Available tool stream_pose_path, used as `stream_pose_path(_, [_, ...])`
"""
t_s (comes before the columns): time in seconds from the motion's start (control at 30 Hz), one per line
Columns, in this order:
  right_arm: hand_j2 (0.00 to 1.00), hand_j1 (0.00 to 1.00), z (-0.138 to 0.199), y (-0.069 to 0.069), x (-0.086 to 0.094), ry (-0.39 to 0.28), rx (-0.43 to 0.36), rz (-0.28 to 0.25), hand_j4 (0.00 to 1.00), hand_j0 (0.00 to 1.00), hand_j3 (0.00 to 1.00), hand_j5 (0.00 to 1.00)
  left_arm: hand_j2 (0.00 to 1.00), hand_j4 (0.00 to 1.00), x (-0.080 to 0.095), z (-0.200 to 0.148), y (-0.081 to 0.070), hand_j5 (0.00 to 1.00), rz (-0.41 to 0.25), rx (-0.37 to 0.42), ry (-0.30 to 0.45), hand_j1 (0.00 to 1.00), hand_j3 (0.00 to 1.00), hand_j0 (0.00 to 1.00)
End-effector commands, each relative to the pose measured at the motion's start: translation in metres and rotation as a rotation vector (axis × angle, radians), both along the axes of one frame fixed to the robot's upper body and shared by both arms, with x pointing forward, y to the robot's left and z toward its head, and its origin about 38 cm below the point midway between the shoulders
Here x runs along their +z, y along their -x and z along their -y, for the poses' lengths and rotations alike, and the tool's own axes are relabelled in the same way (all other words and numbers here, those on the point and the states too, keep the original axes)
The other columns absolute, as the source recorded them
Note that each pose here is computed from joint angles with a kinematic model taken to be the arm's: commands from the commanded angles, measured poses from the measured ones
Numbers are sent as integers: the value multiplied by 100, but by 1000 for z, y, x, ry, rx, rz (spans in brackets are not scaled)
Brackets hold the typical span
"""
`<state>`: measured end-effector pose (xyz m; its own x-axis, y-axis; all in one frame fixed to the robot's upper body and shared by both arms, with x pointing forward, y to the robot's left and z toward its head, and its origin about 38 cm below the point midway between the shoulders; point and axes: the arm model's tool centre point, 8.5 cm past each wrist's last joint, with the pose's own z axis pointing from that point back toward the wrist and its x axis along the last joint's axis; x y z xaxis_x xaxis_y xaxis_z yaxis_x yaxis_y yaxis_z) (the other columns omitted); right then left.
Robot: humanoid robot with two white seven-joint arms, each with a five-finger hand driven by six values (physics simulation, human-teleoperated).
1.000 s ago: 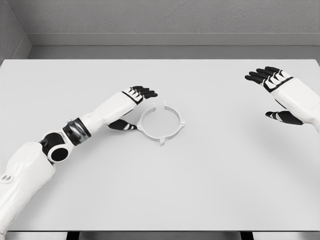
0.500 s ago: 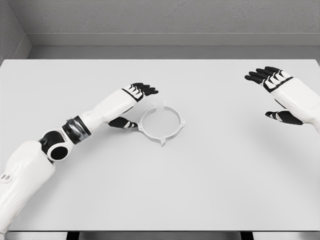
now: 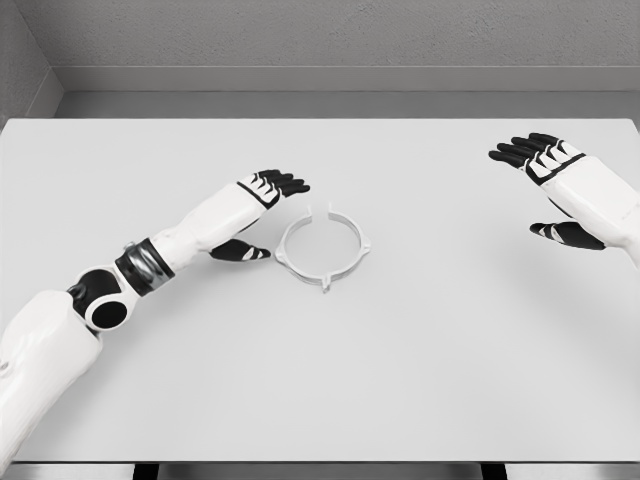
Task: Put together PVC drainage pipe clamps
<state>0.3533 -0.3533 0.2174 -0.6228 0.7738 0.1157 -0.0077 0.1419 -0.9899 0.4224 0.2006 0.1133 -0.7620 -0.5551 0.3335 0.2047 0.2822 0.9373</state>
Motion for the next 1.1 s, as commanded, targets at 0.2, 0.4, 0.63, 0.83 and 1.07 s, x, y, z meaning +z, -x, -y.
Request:
stream_pose_path(0.2, [100, 100, 0, 0, 1, -7, 0, 1, 100, 100, 100, 100, 100, 100, -10, -5, -5, 100, -29, 25, -9, 100, 100, 100])
stream_pose_path(0.4, [100, 100, 0, 0, 1, -7, 0, 1, 100, 100, 100, 100, 100, 100, -11, -4, -6, 100, -32, 26, -10, 100, 100, 100])
stream_pose_path(0.63, [100, 100, 0, 0, 1, -7, 0, 1, 100, 100, 100, 100, 100, 100, -10, 1, -6, 100, -30, 20, 2, 100, 100, 100])
stream_pose_path(0.83, [100, 100, 0, 0, 1, -7, 0, 1, 100, 100, 100, 100, 100, 100, -10, 6, -6, 100, -29, 15, 11, 100, 100, 100])
stream_pose_path(1.07, [100, 100, 0, 0, 1, -7, 0, 1, 100, 100, 100, 100, 100, 100, -10, 10, -6, 100, -30, 14, 22, 100, 100, 100])
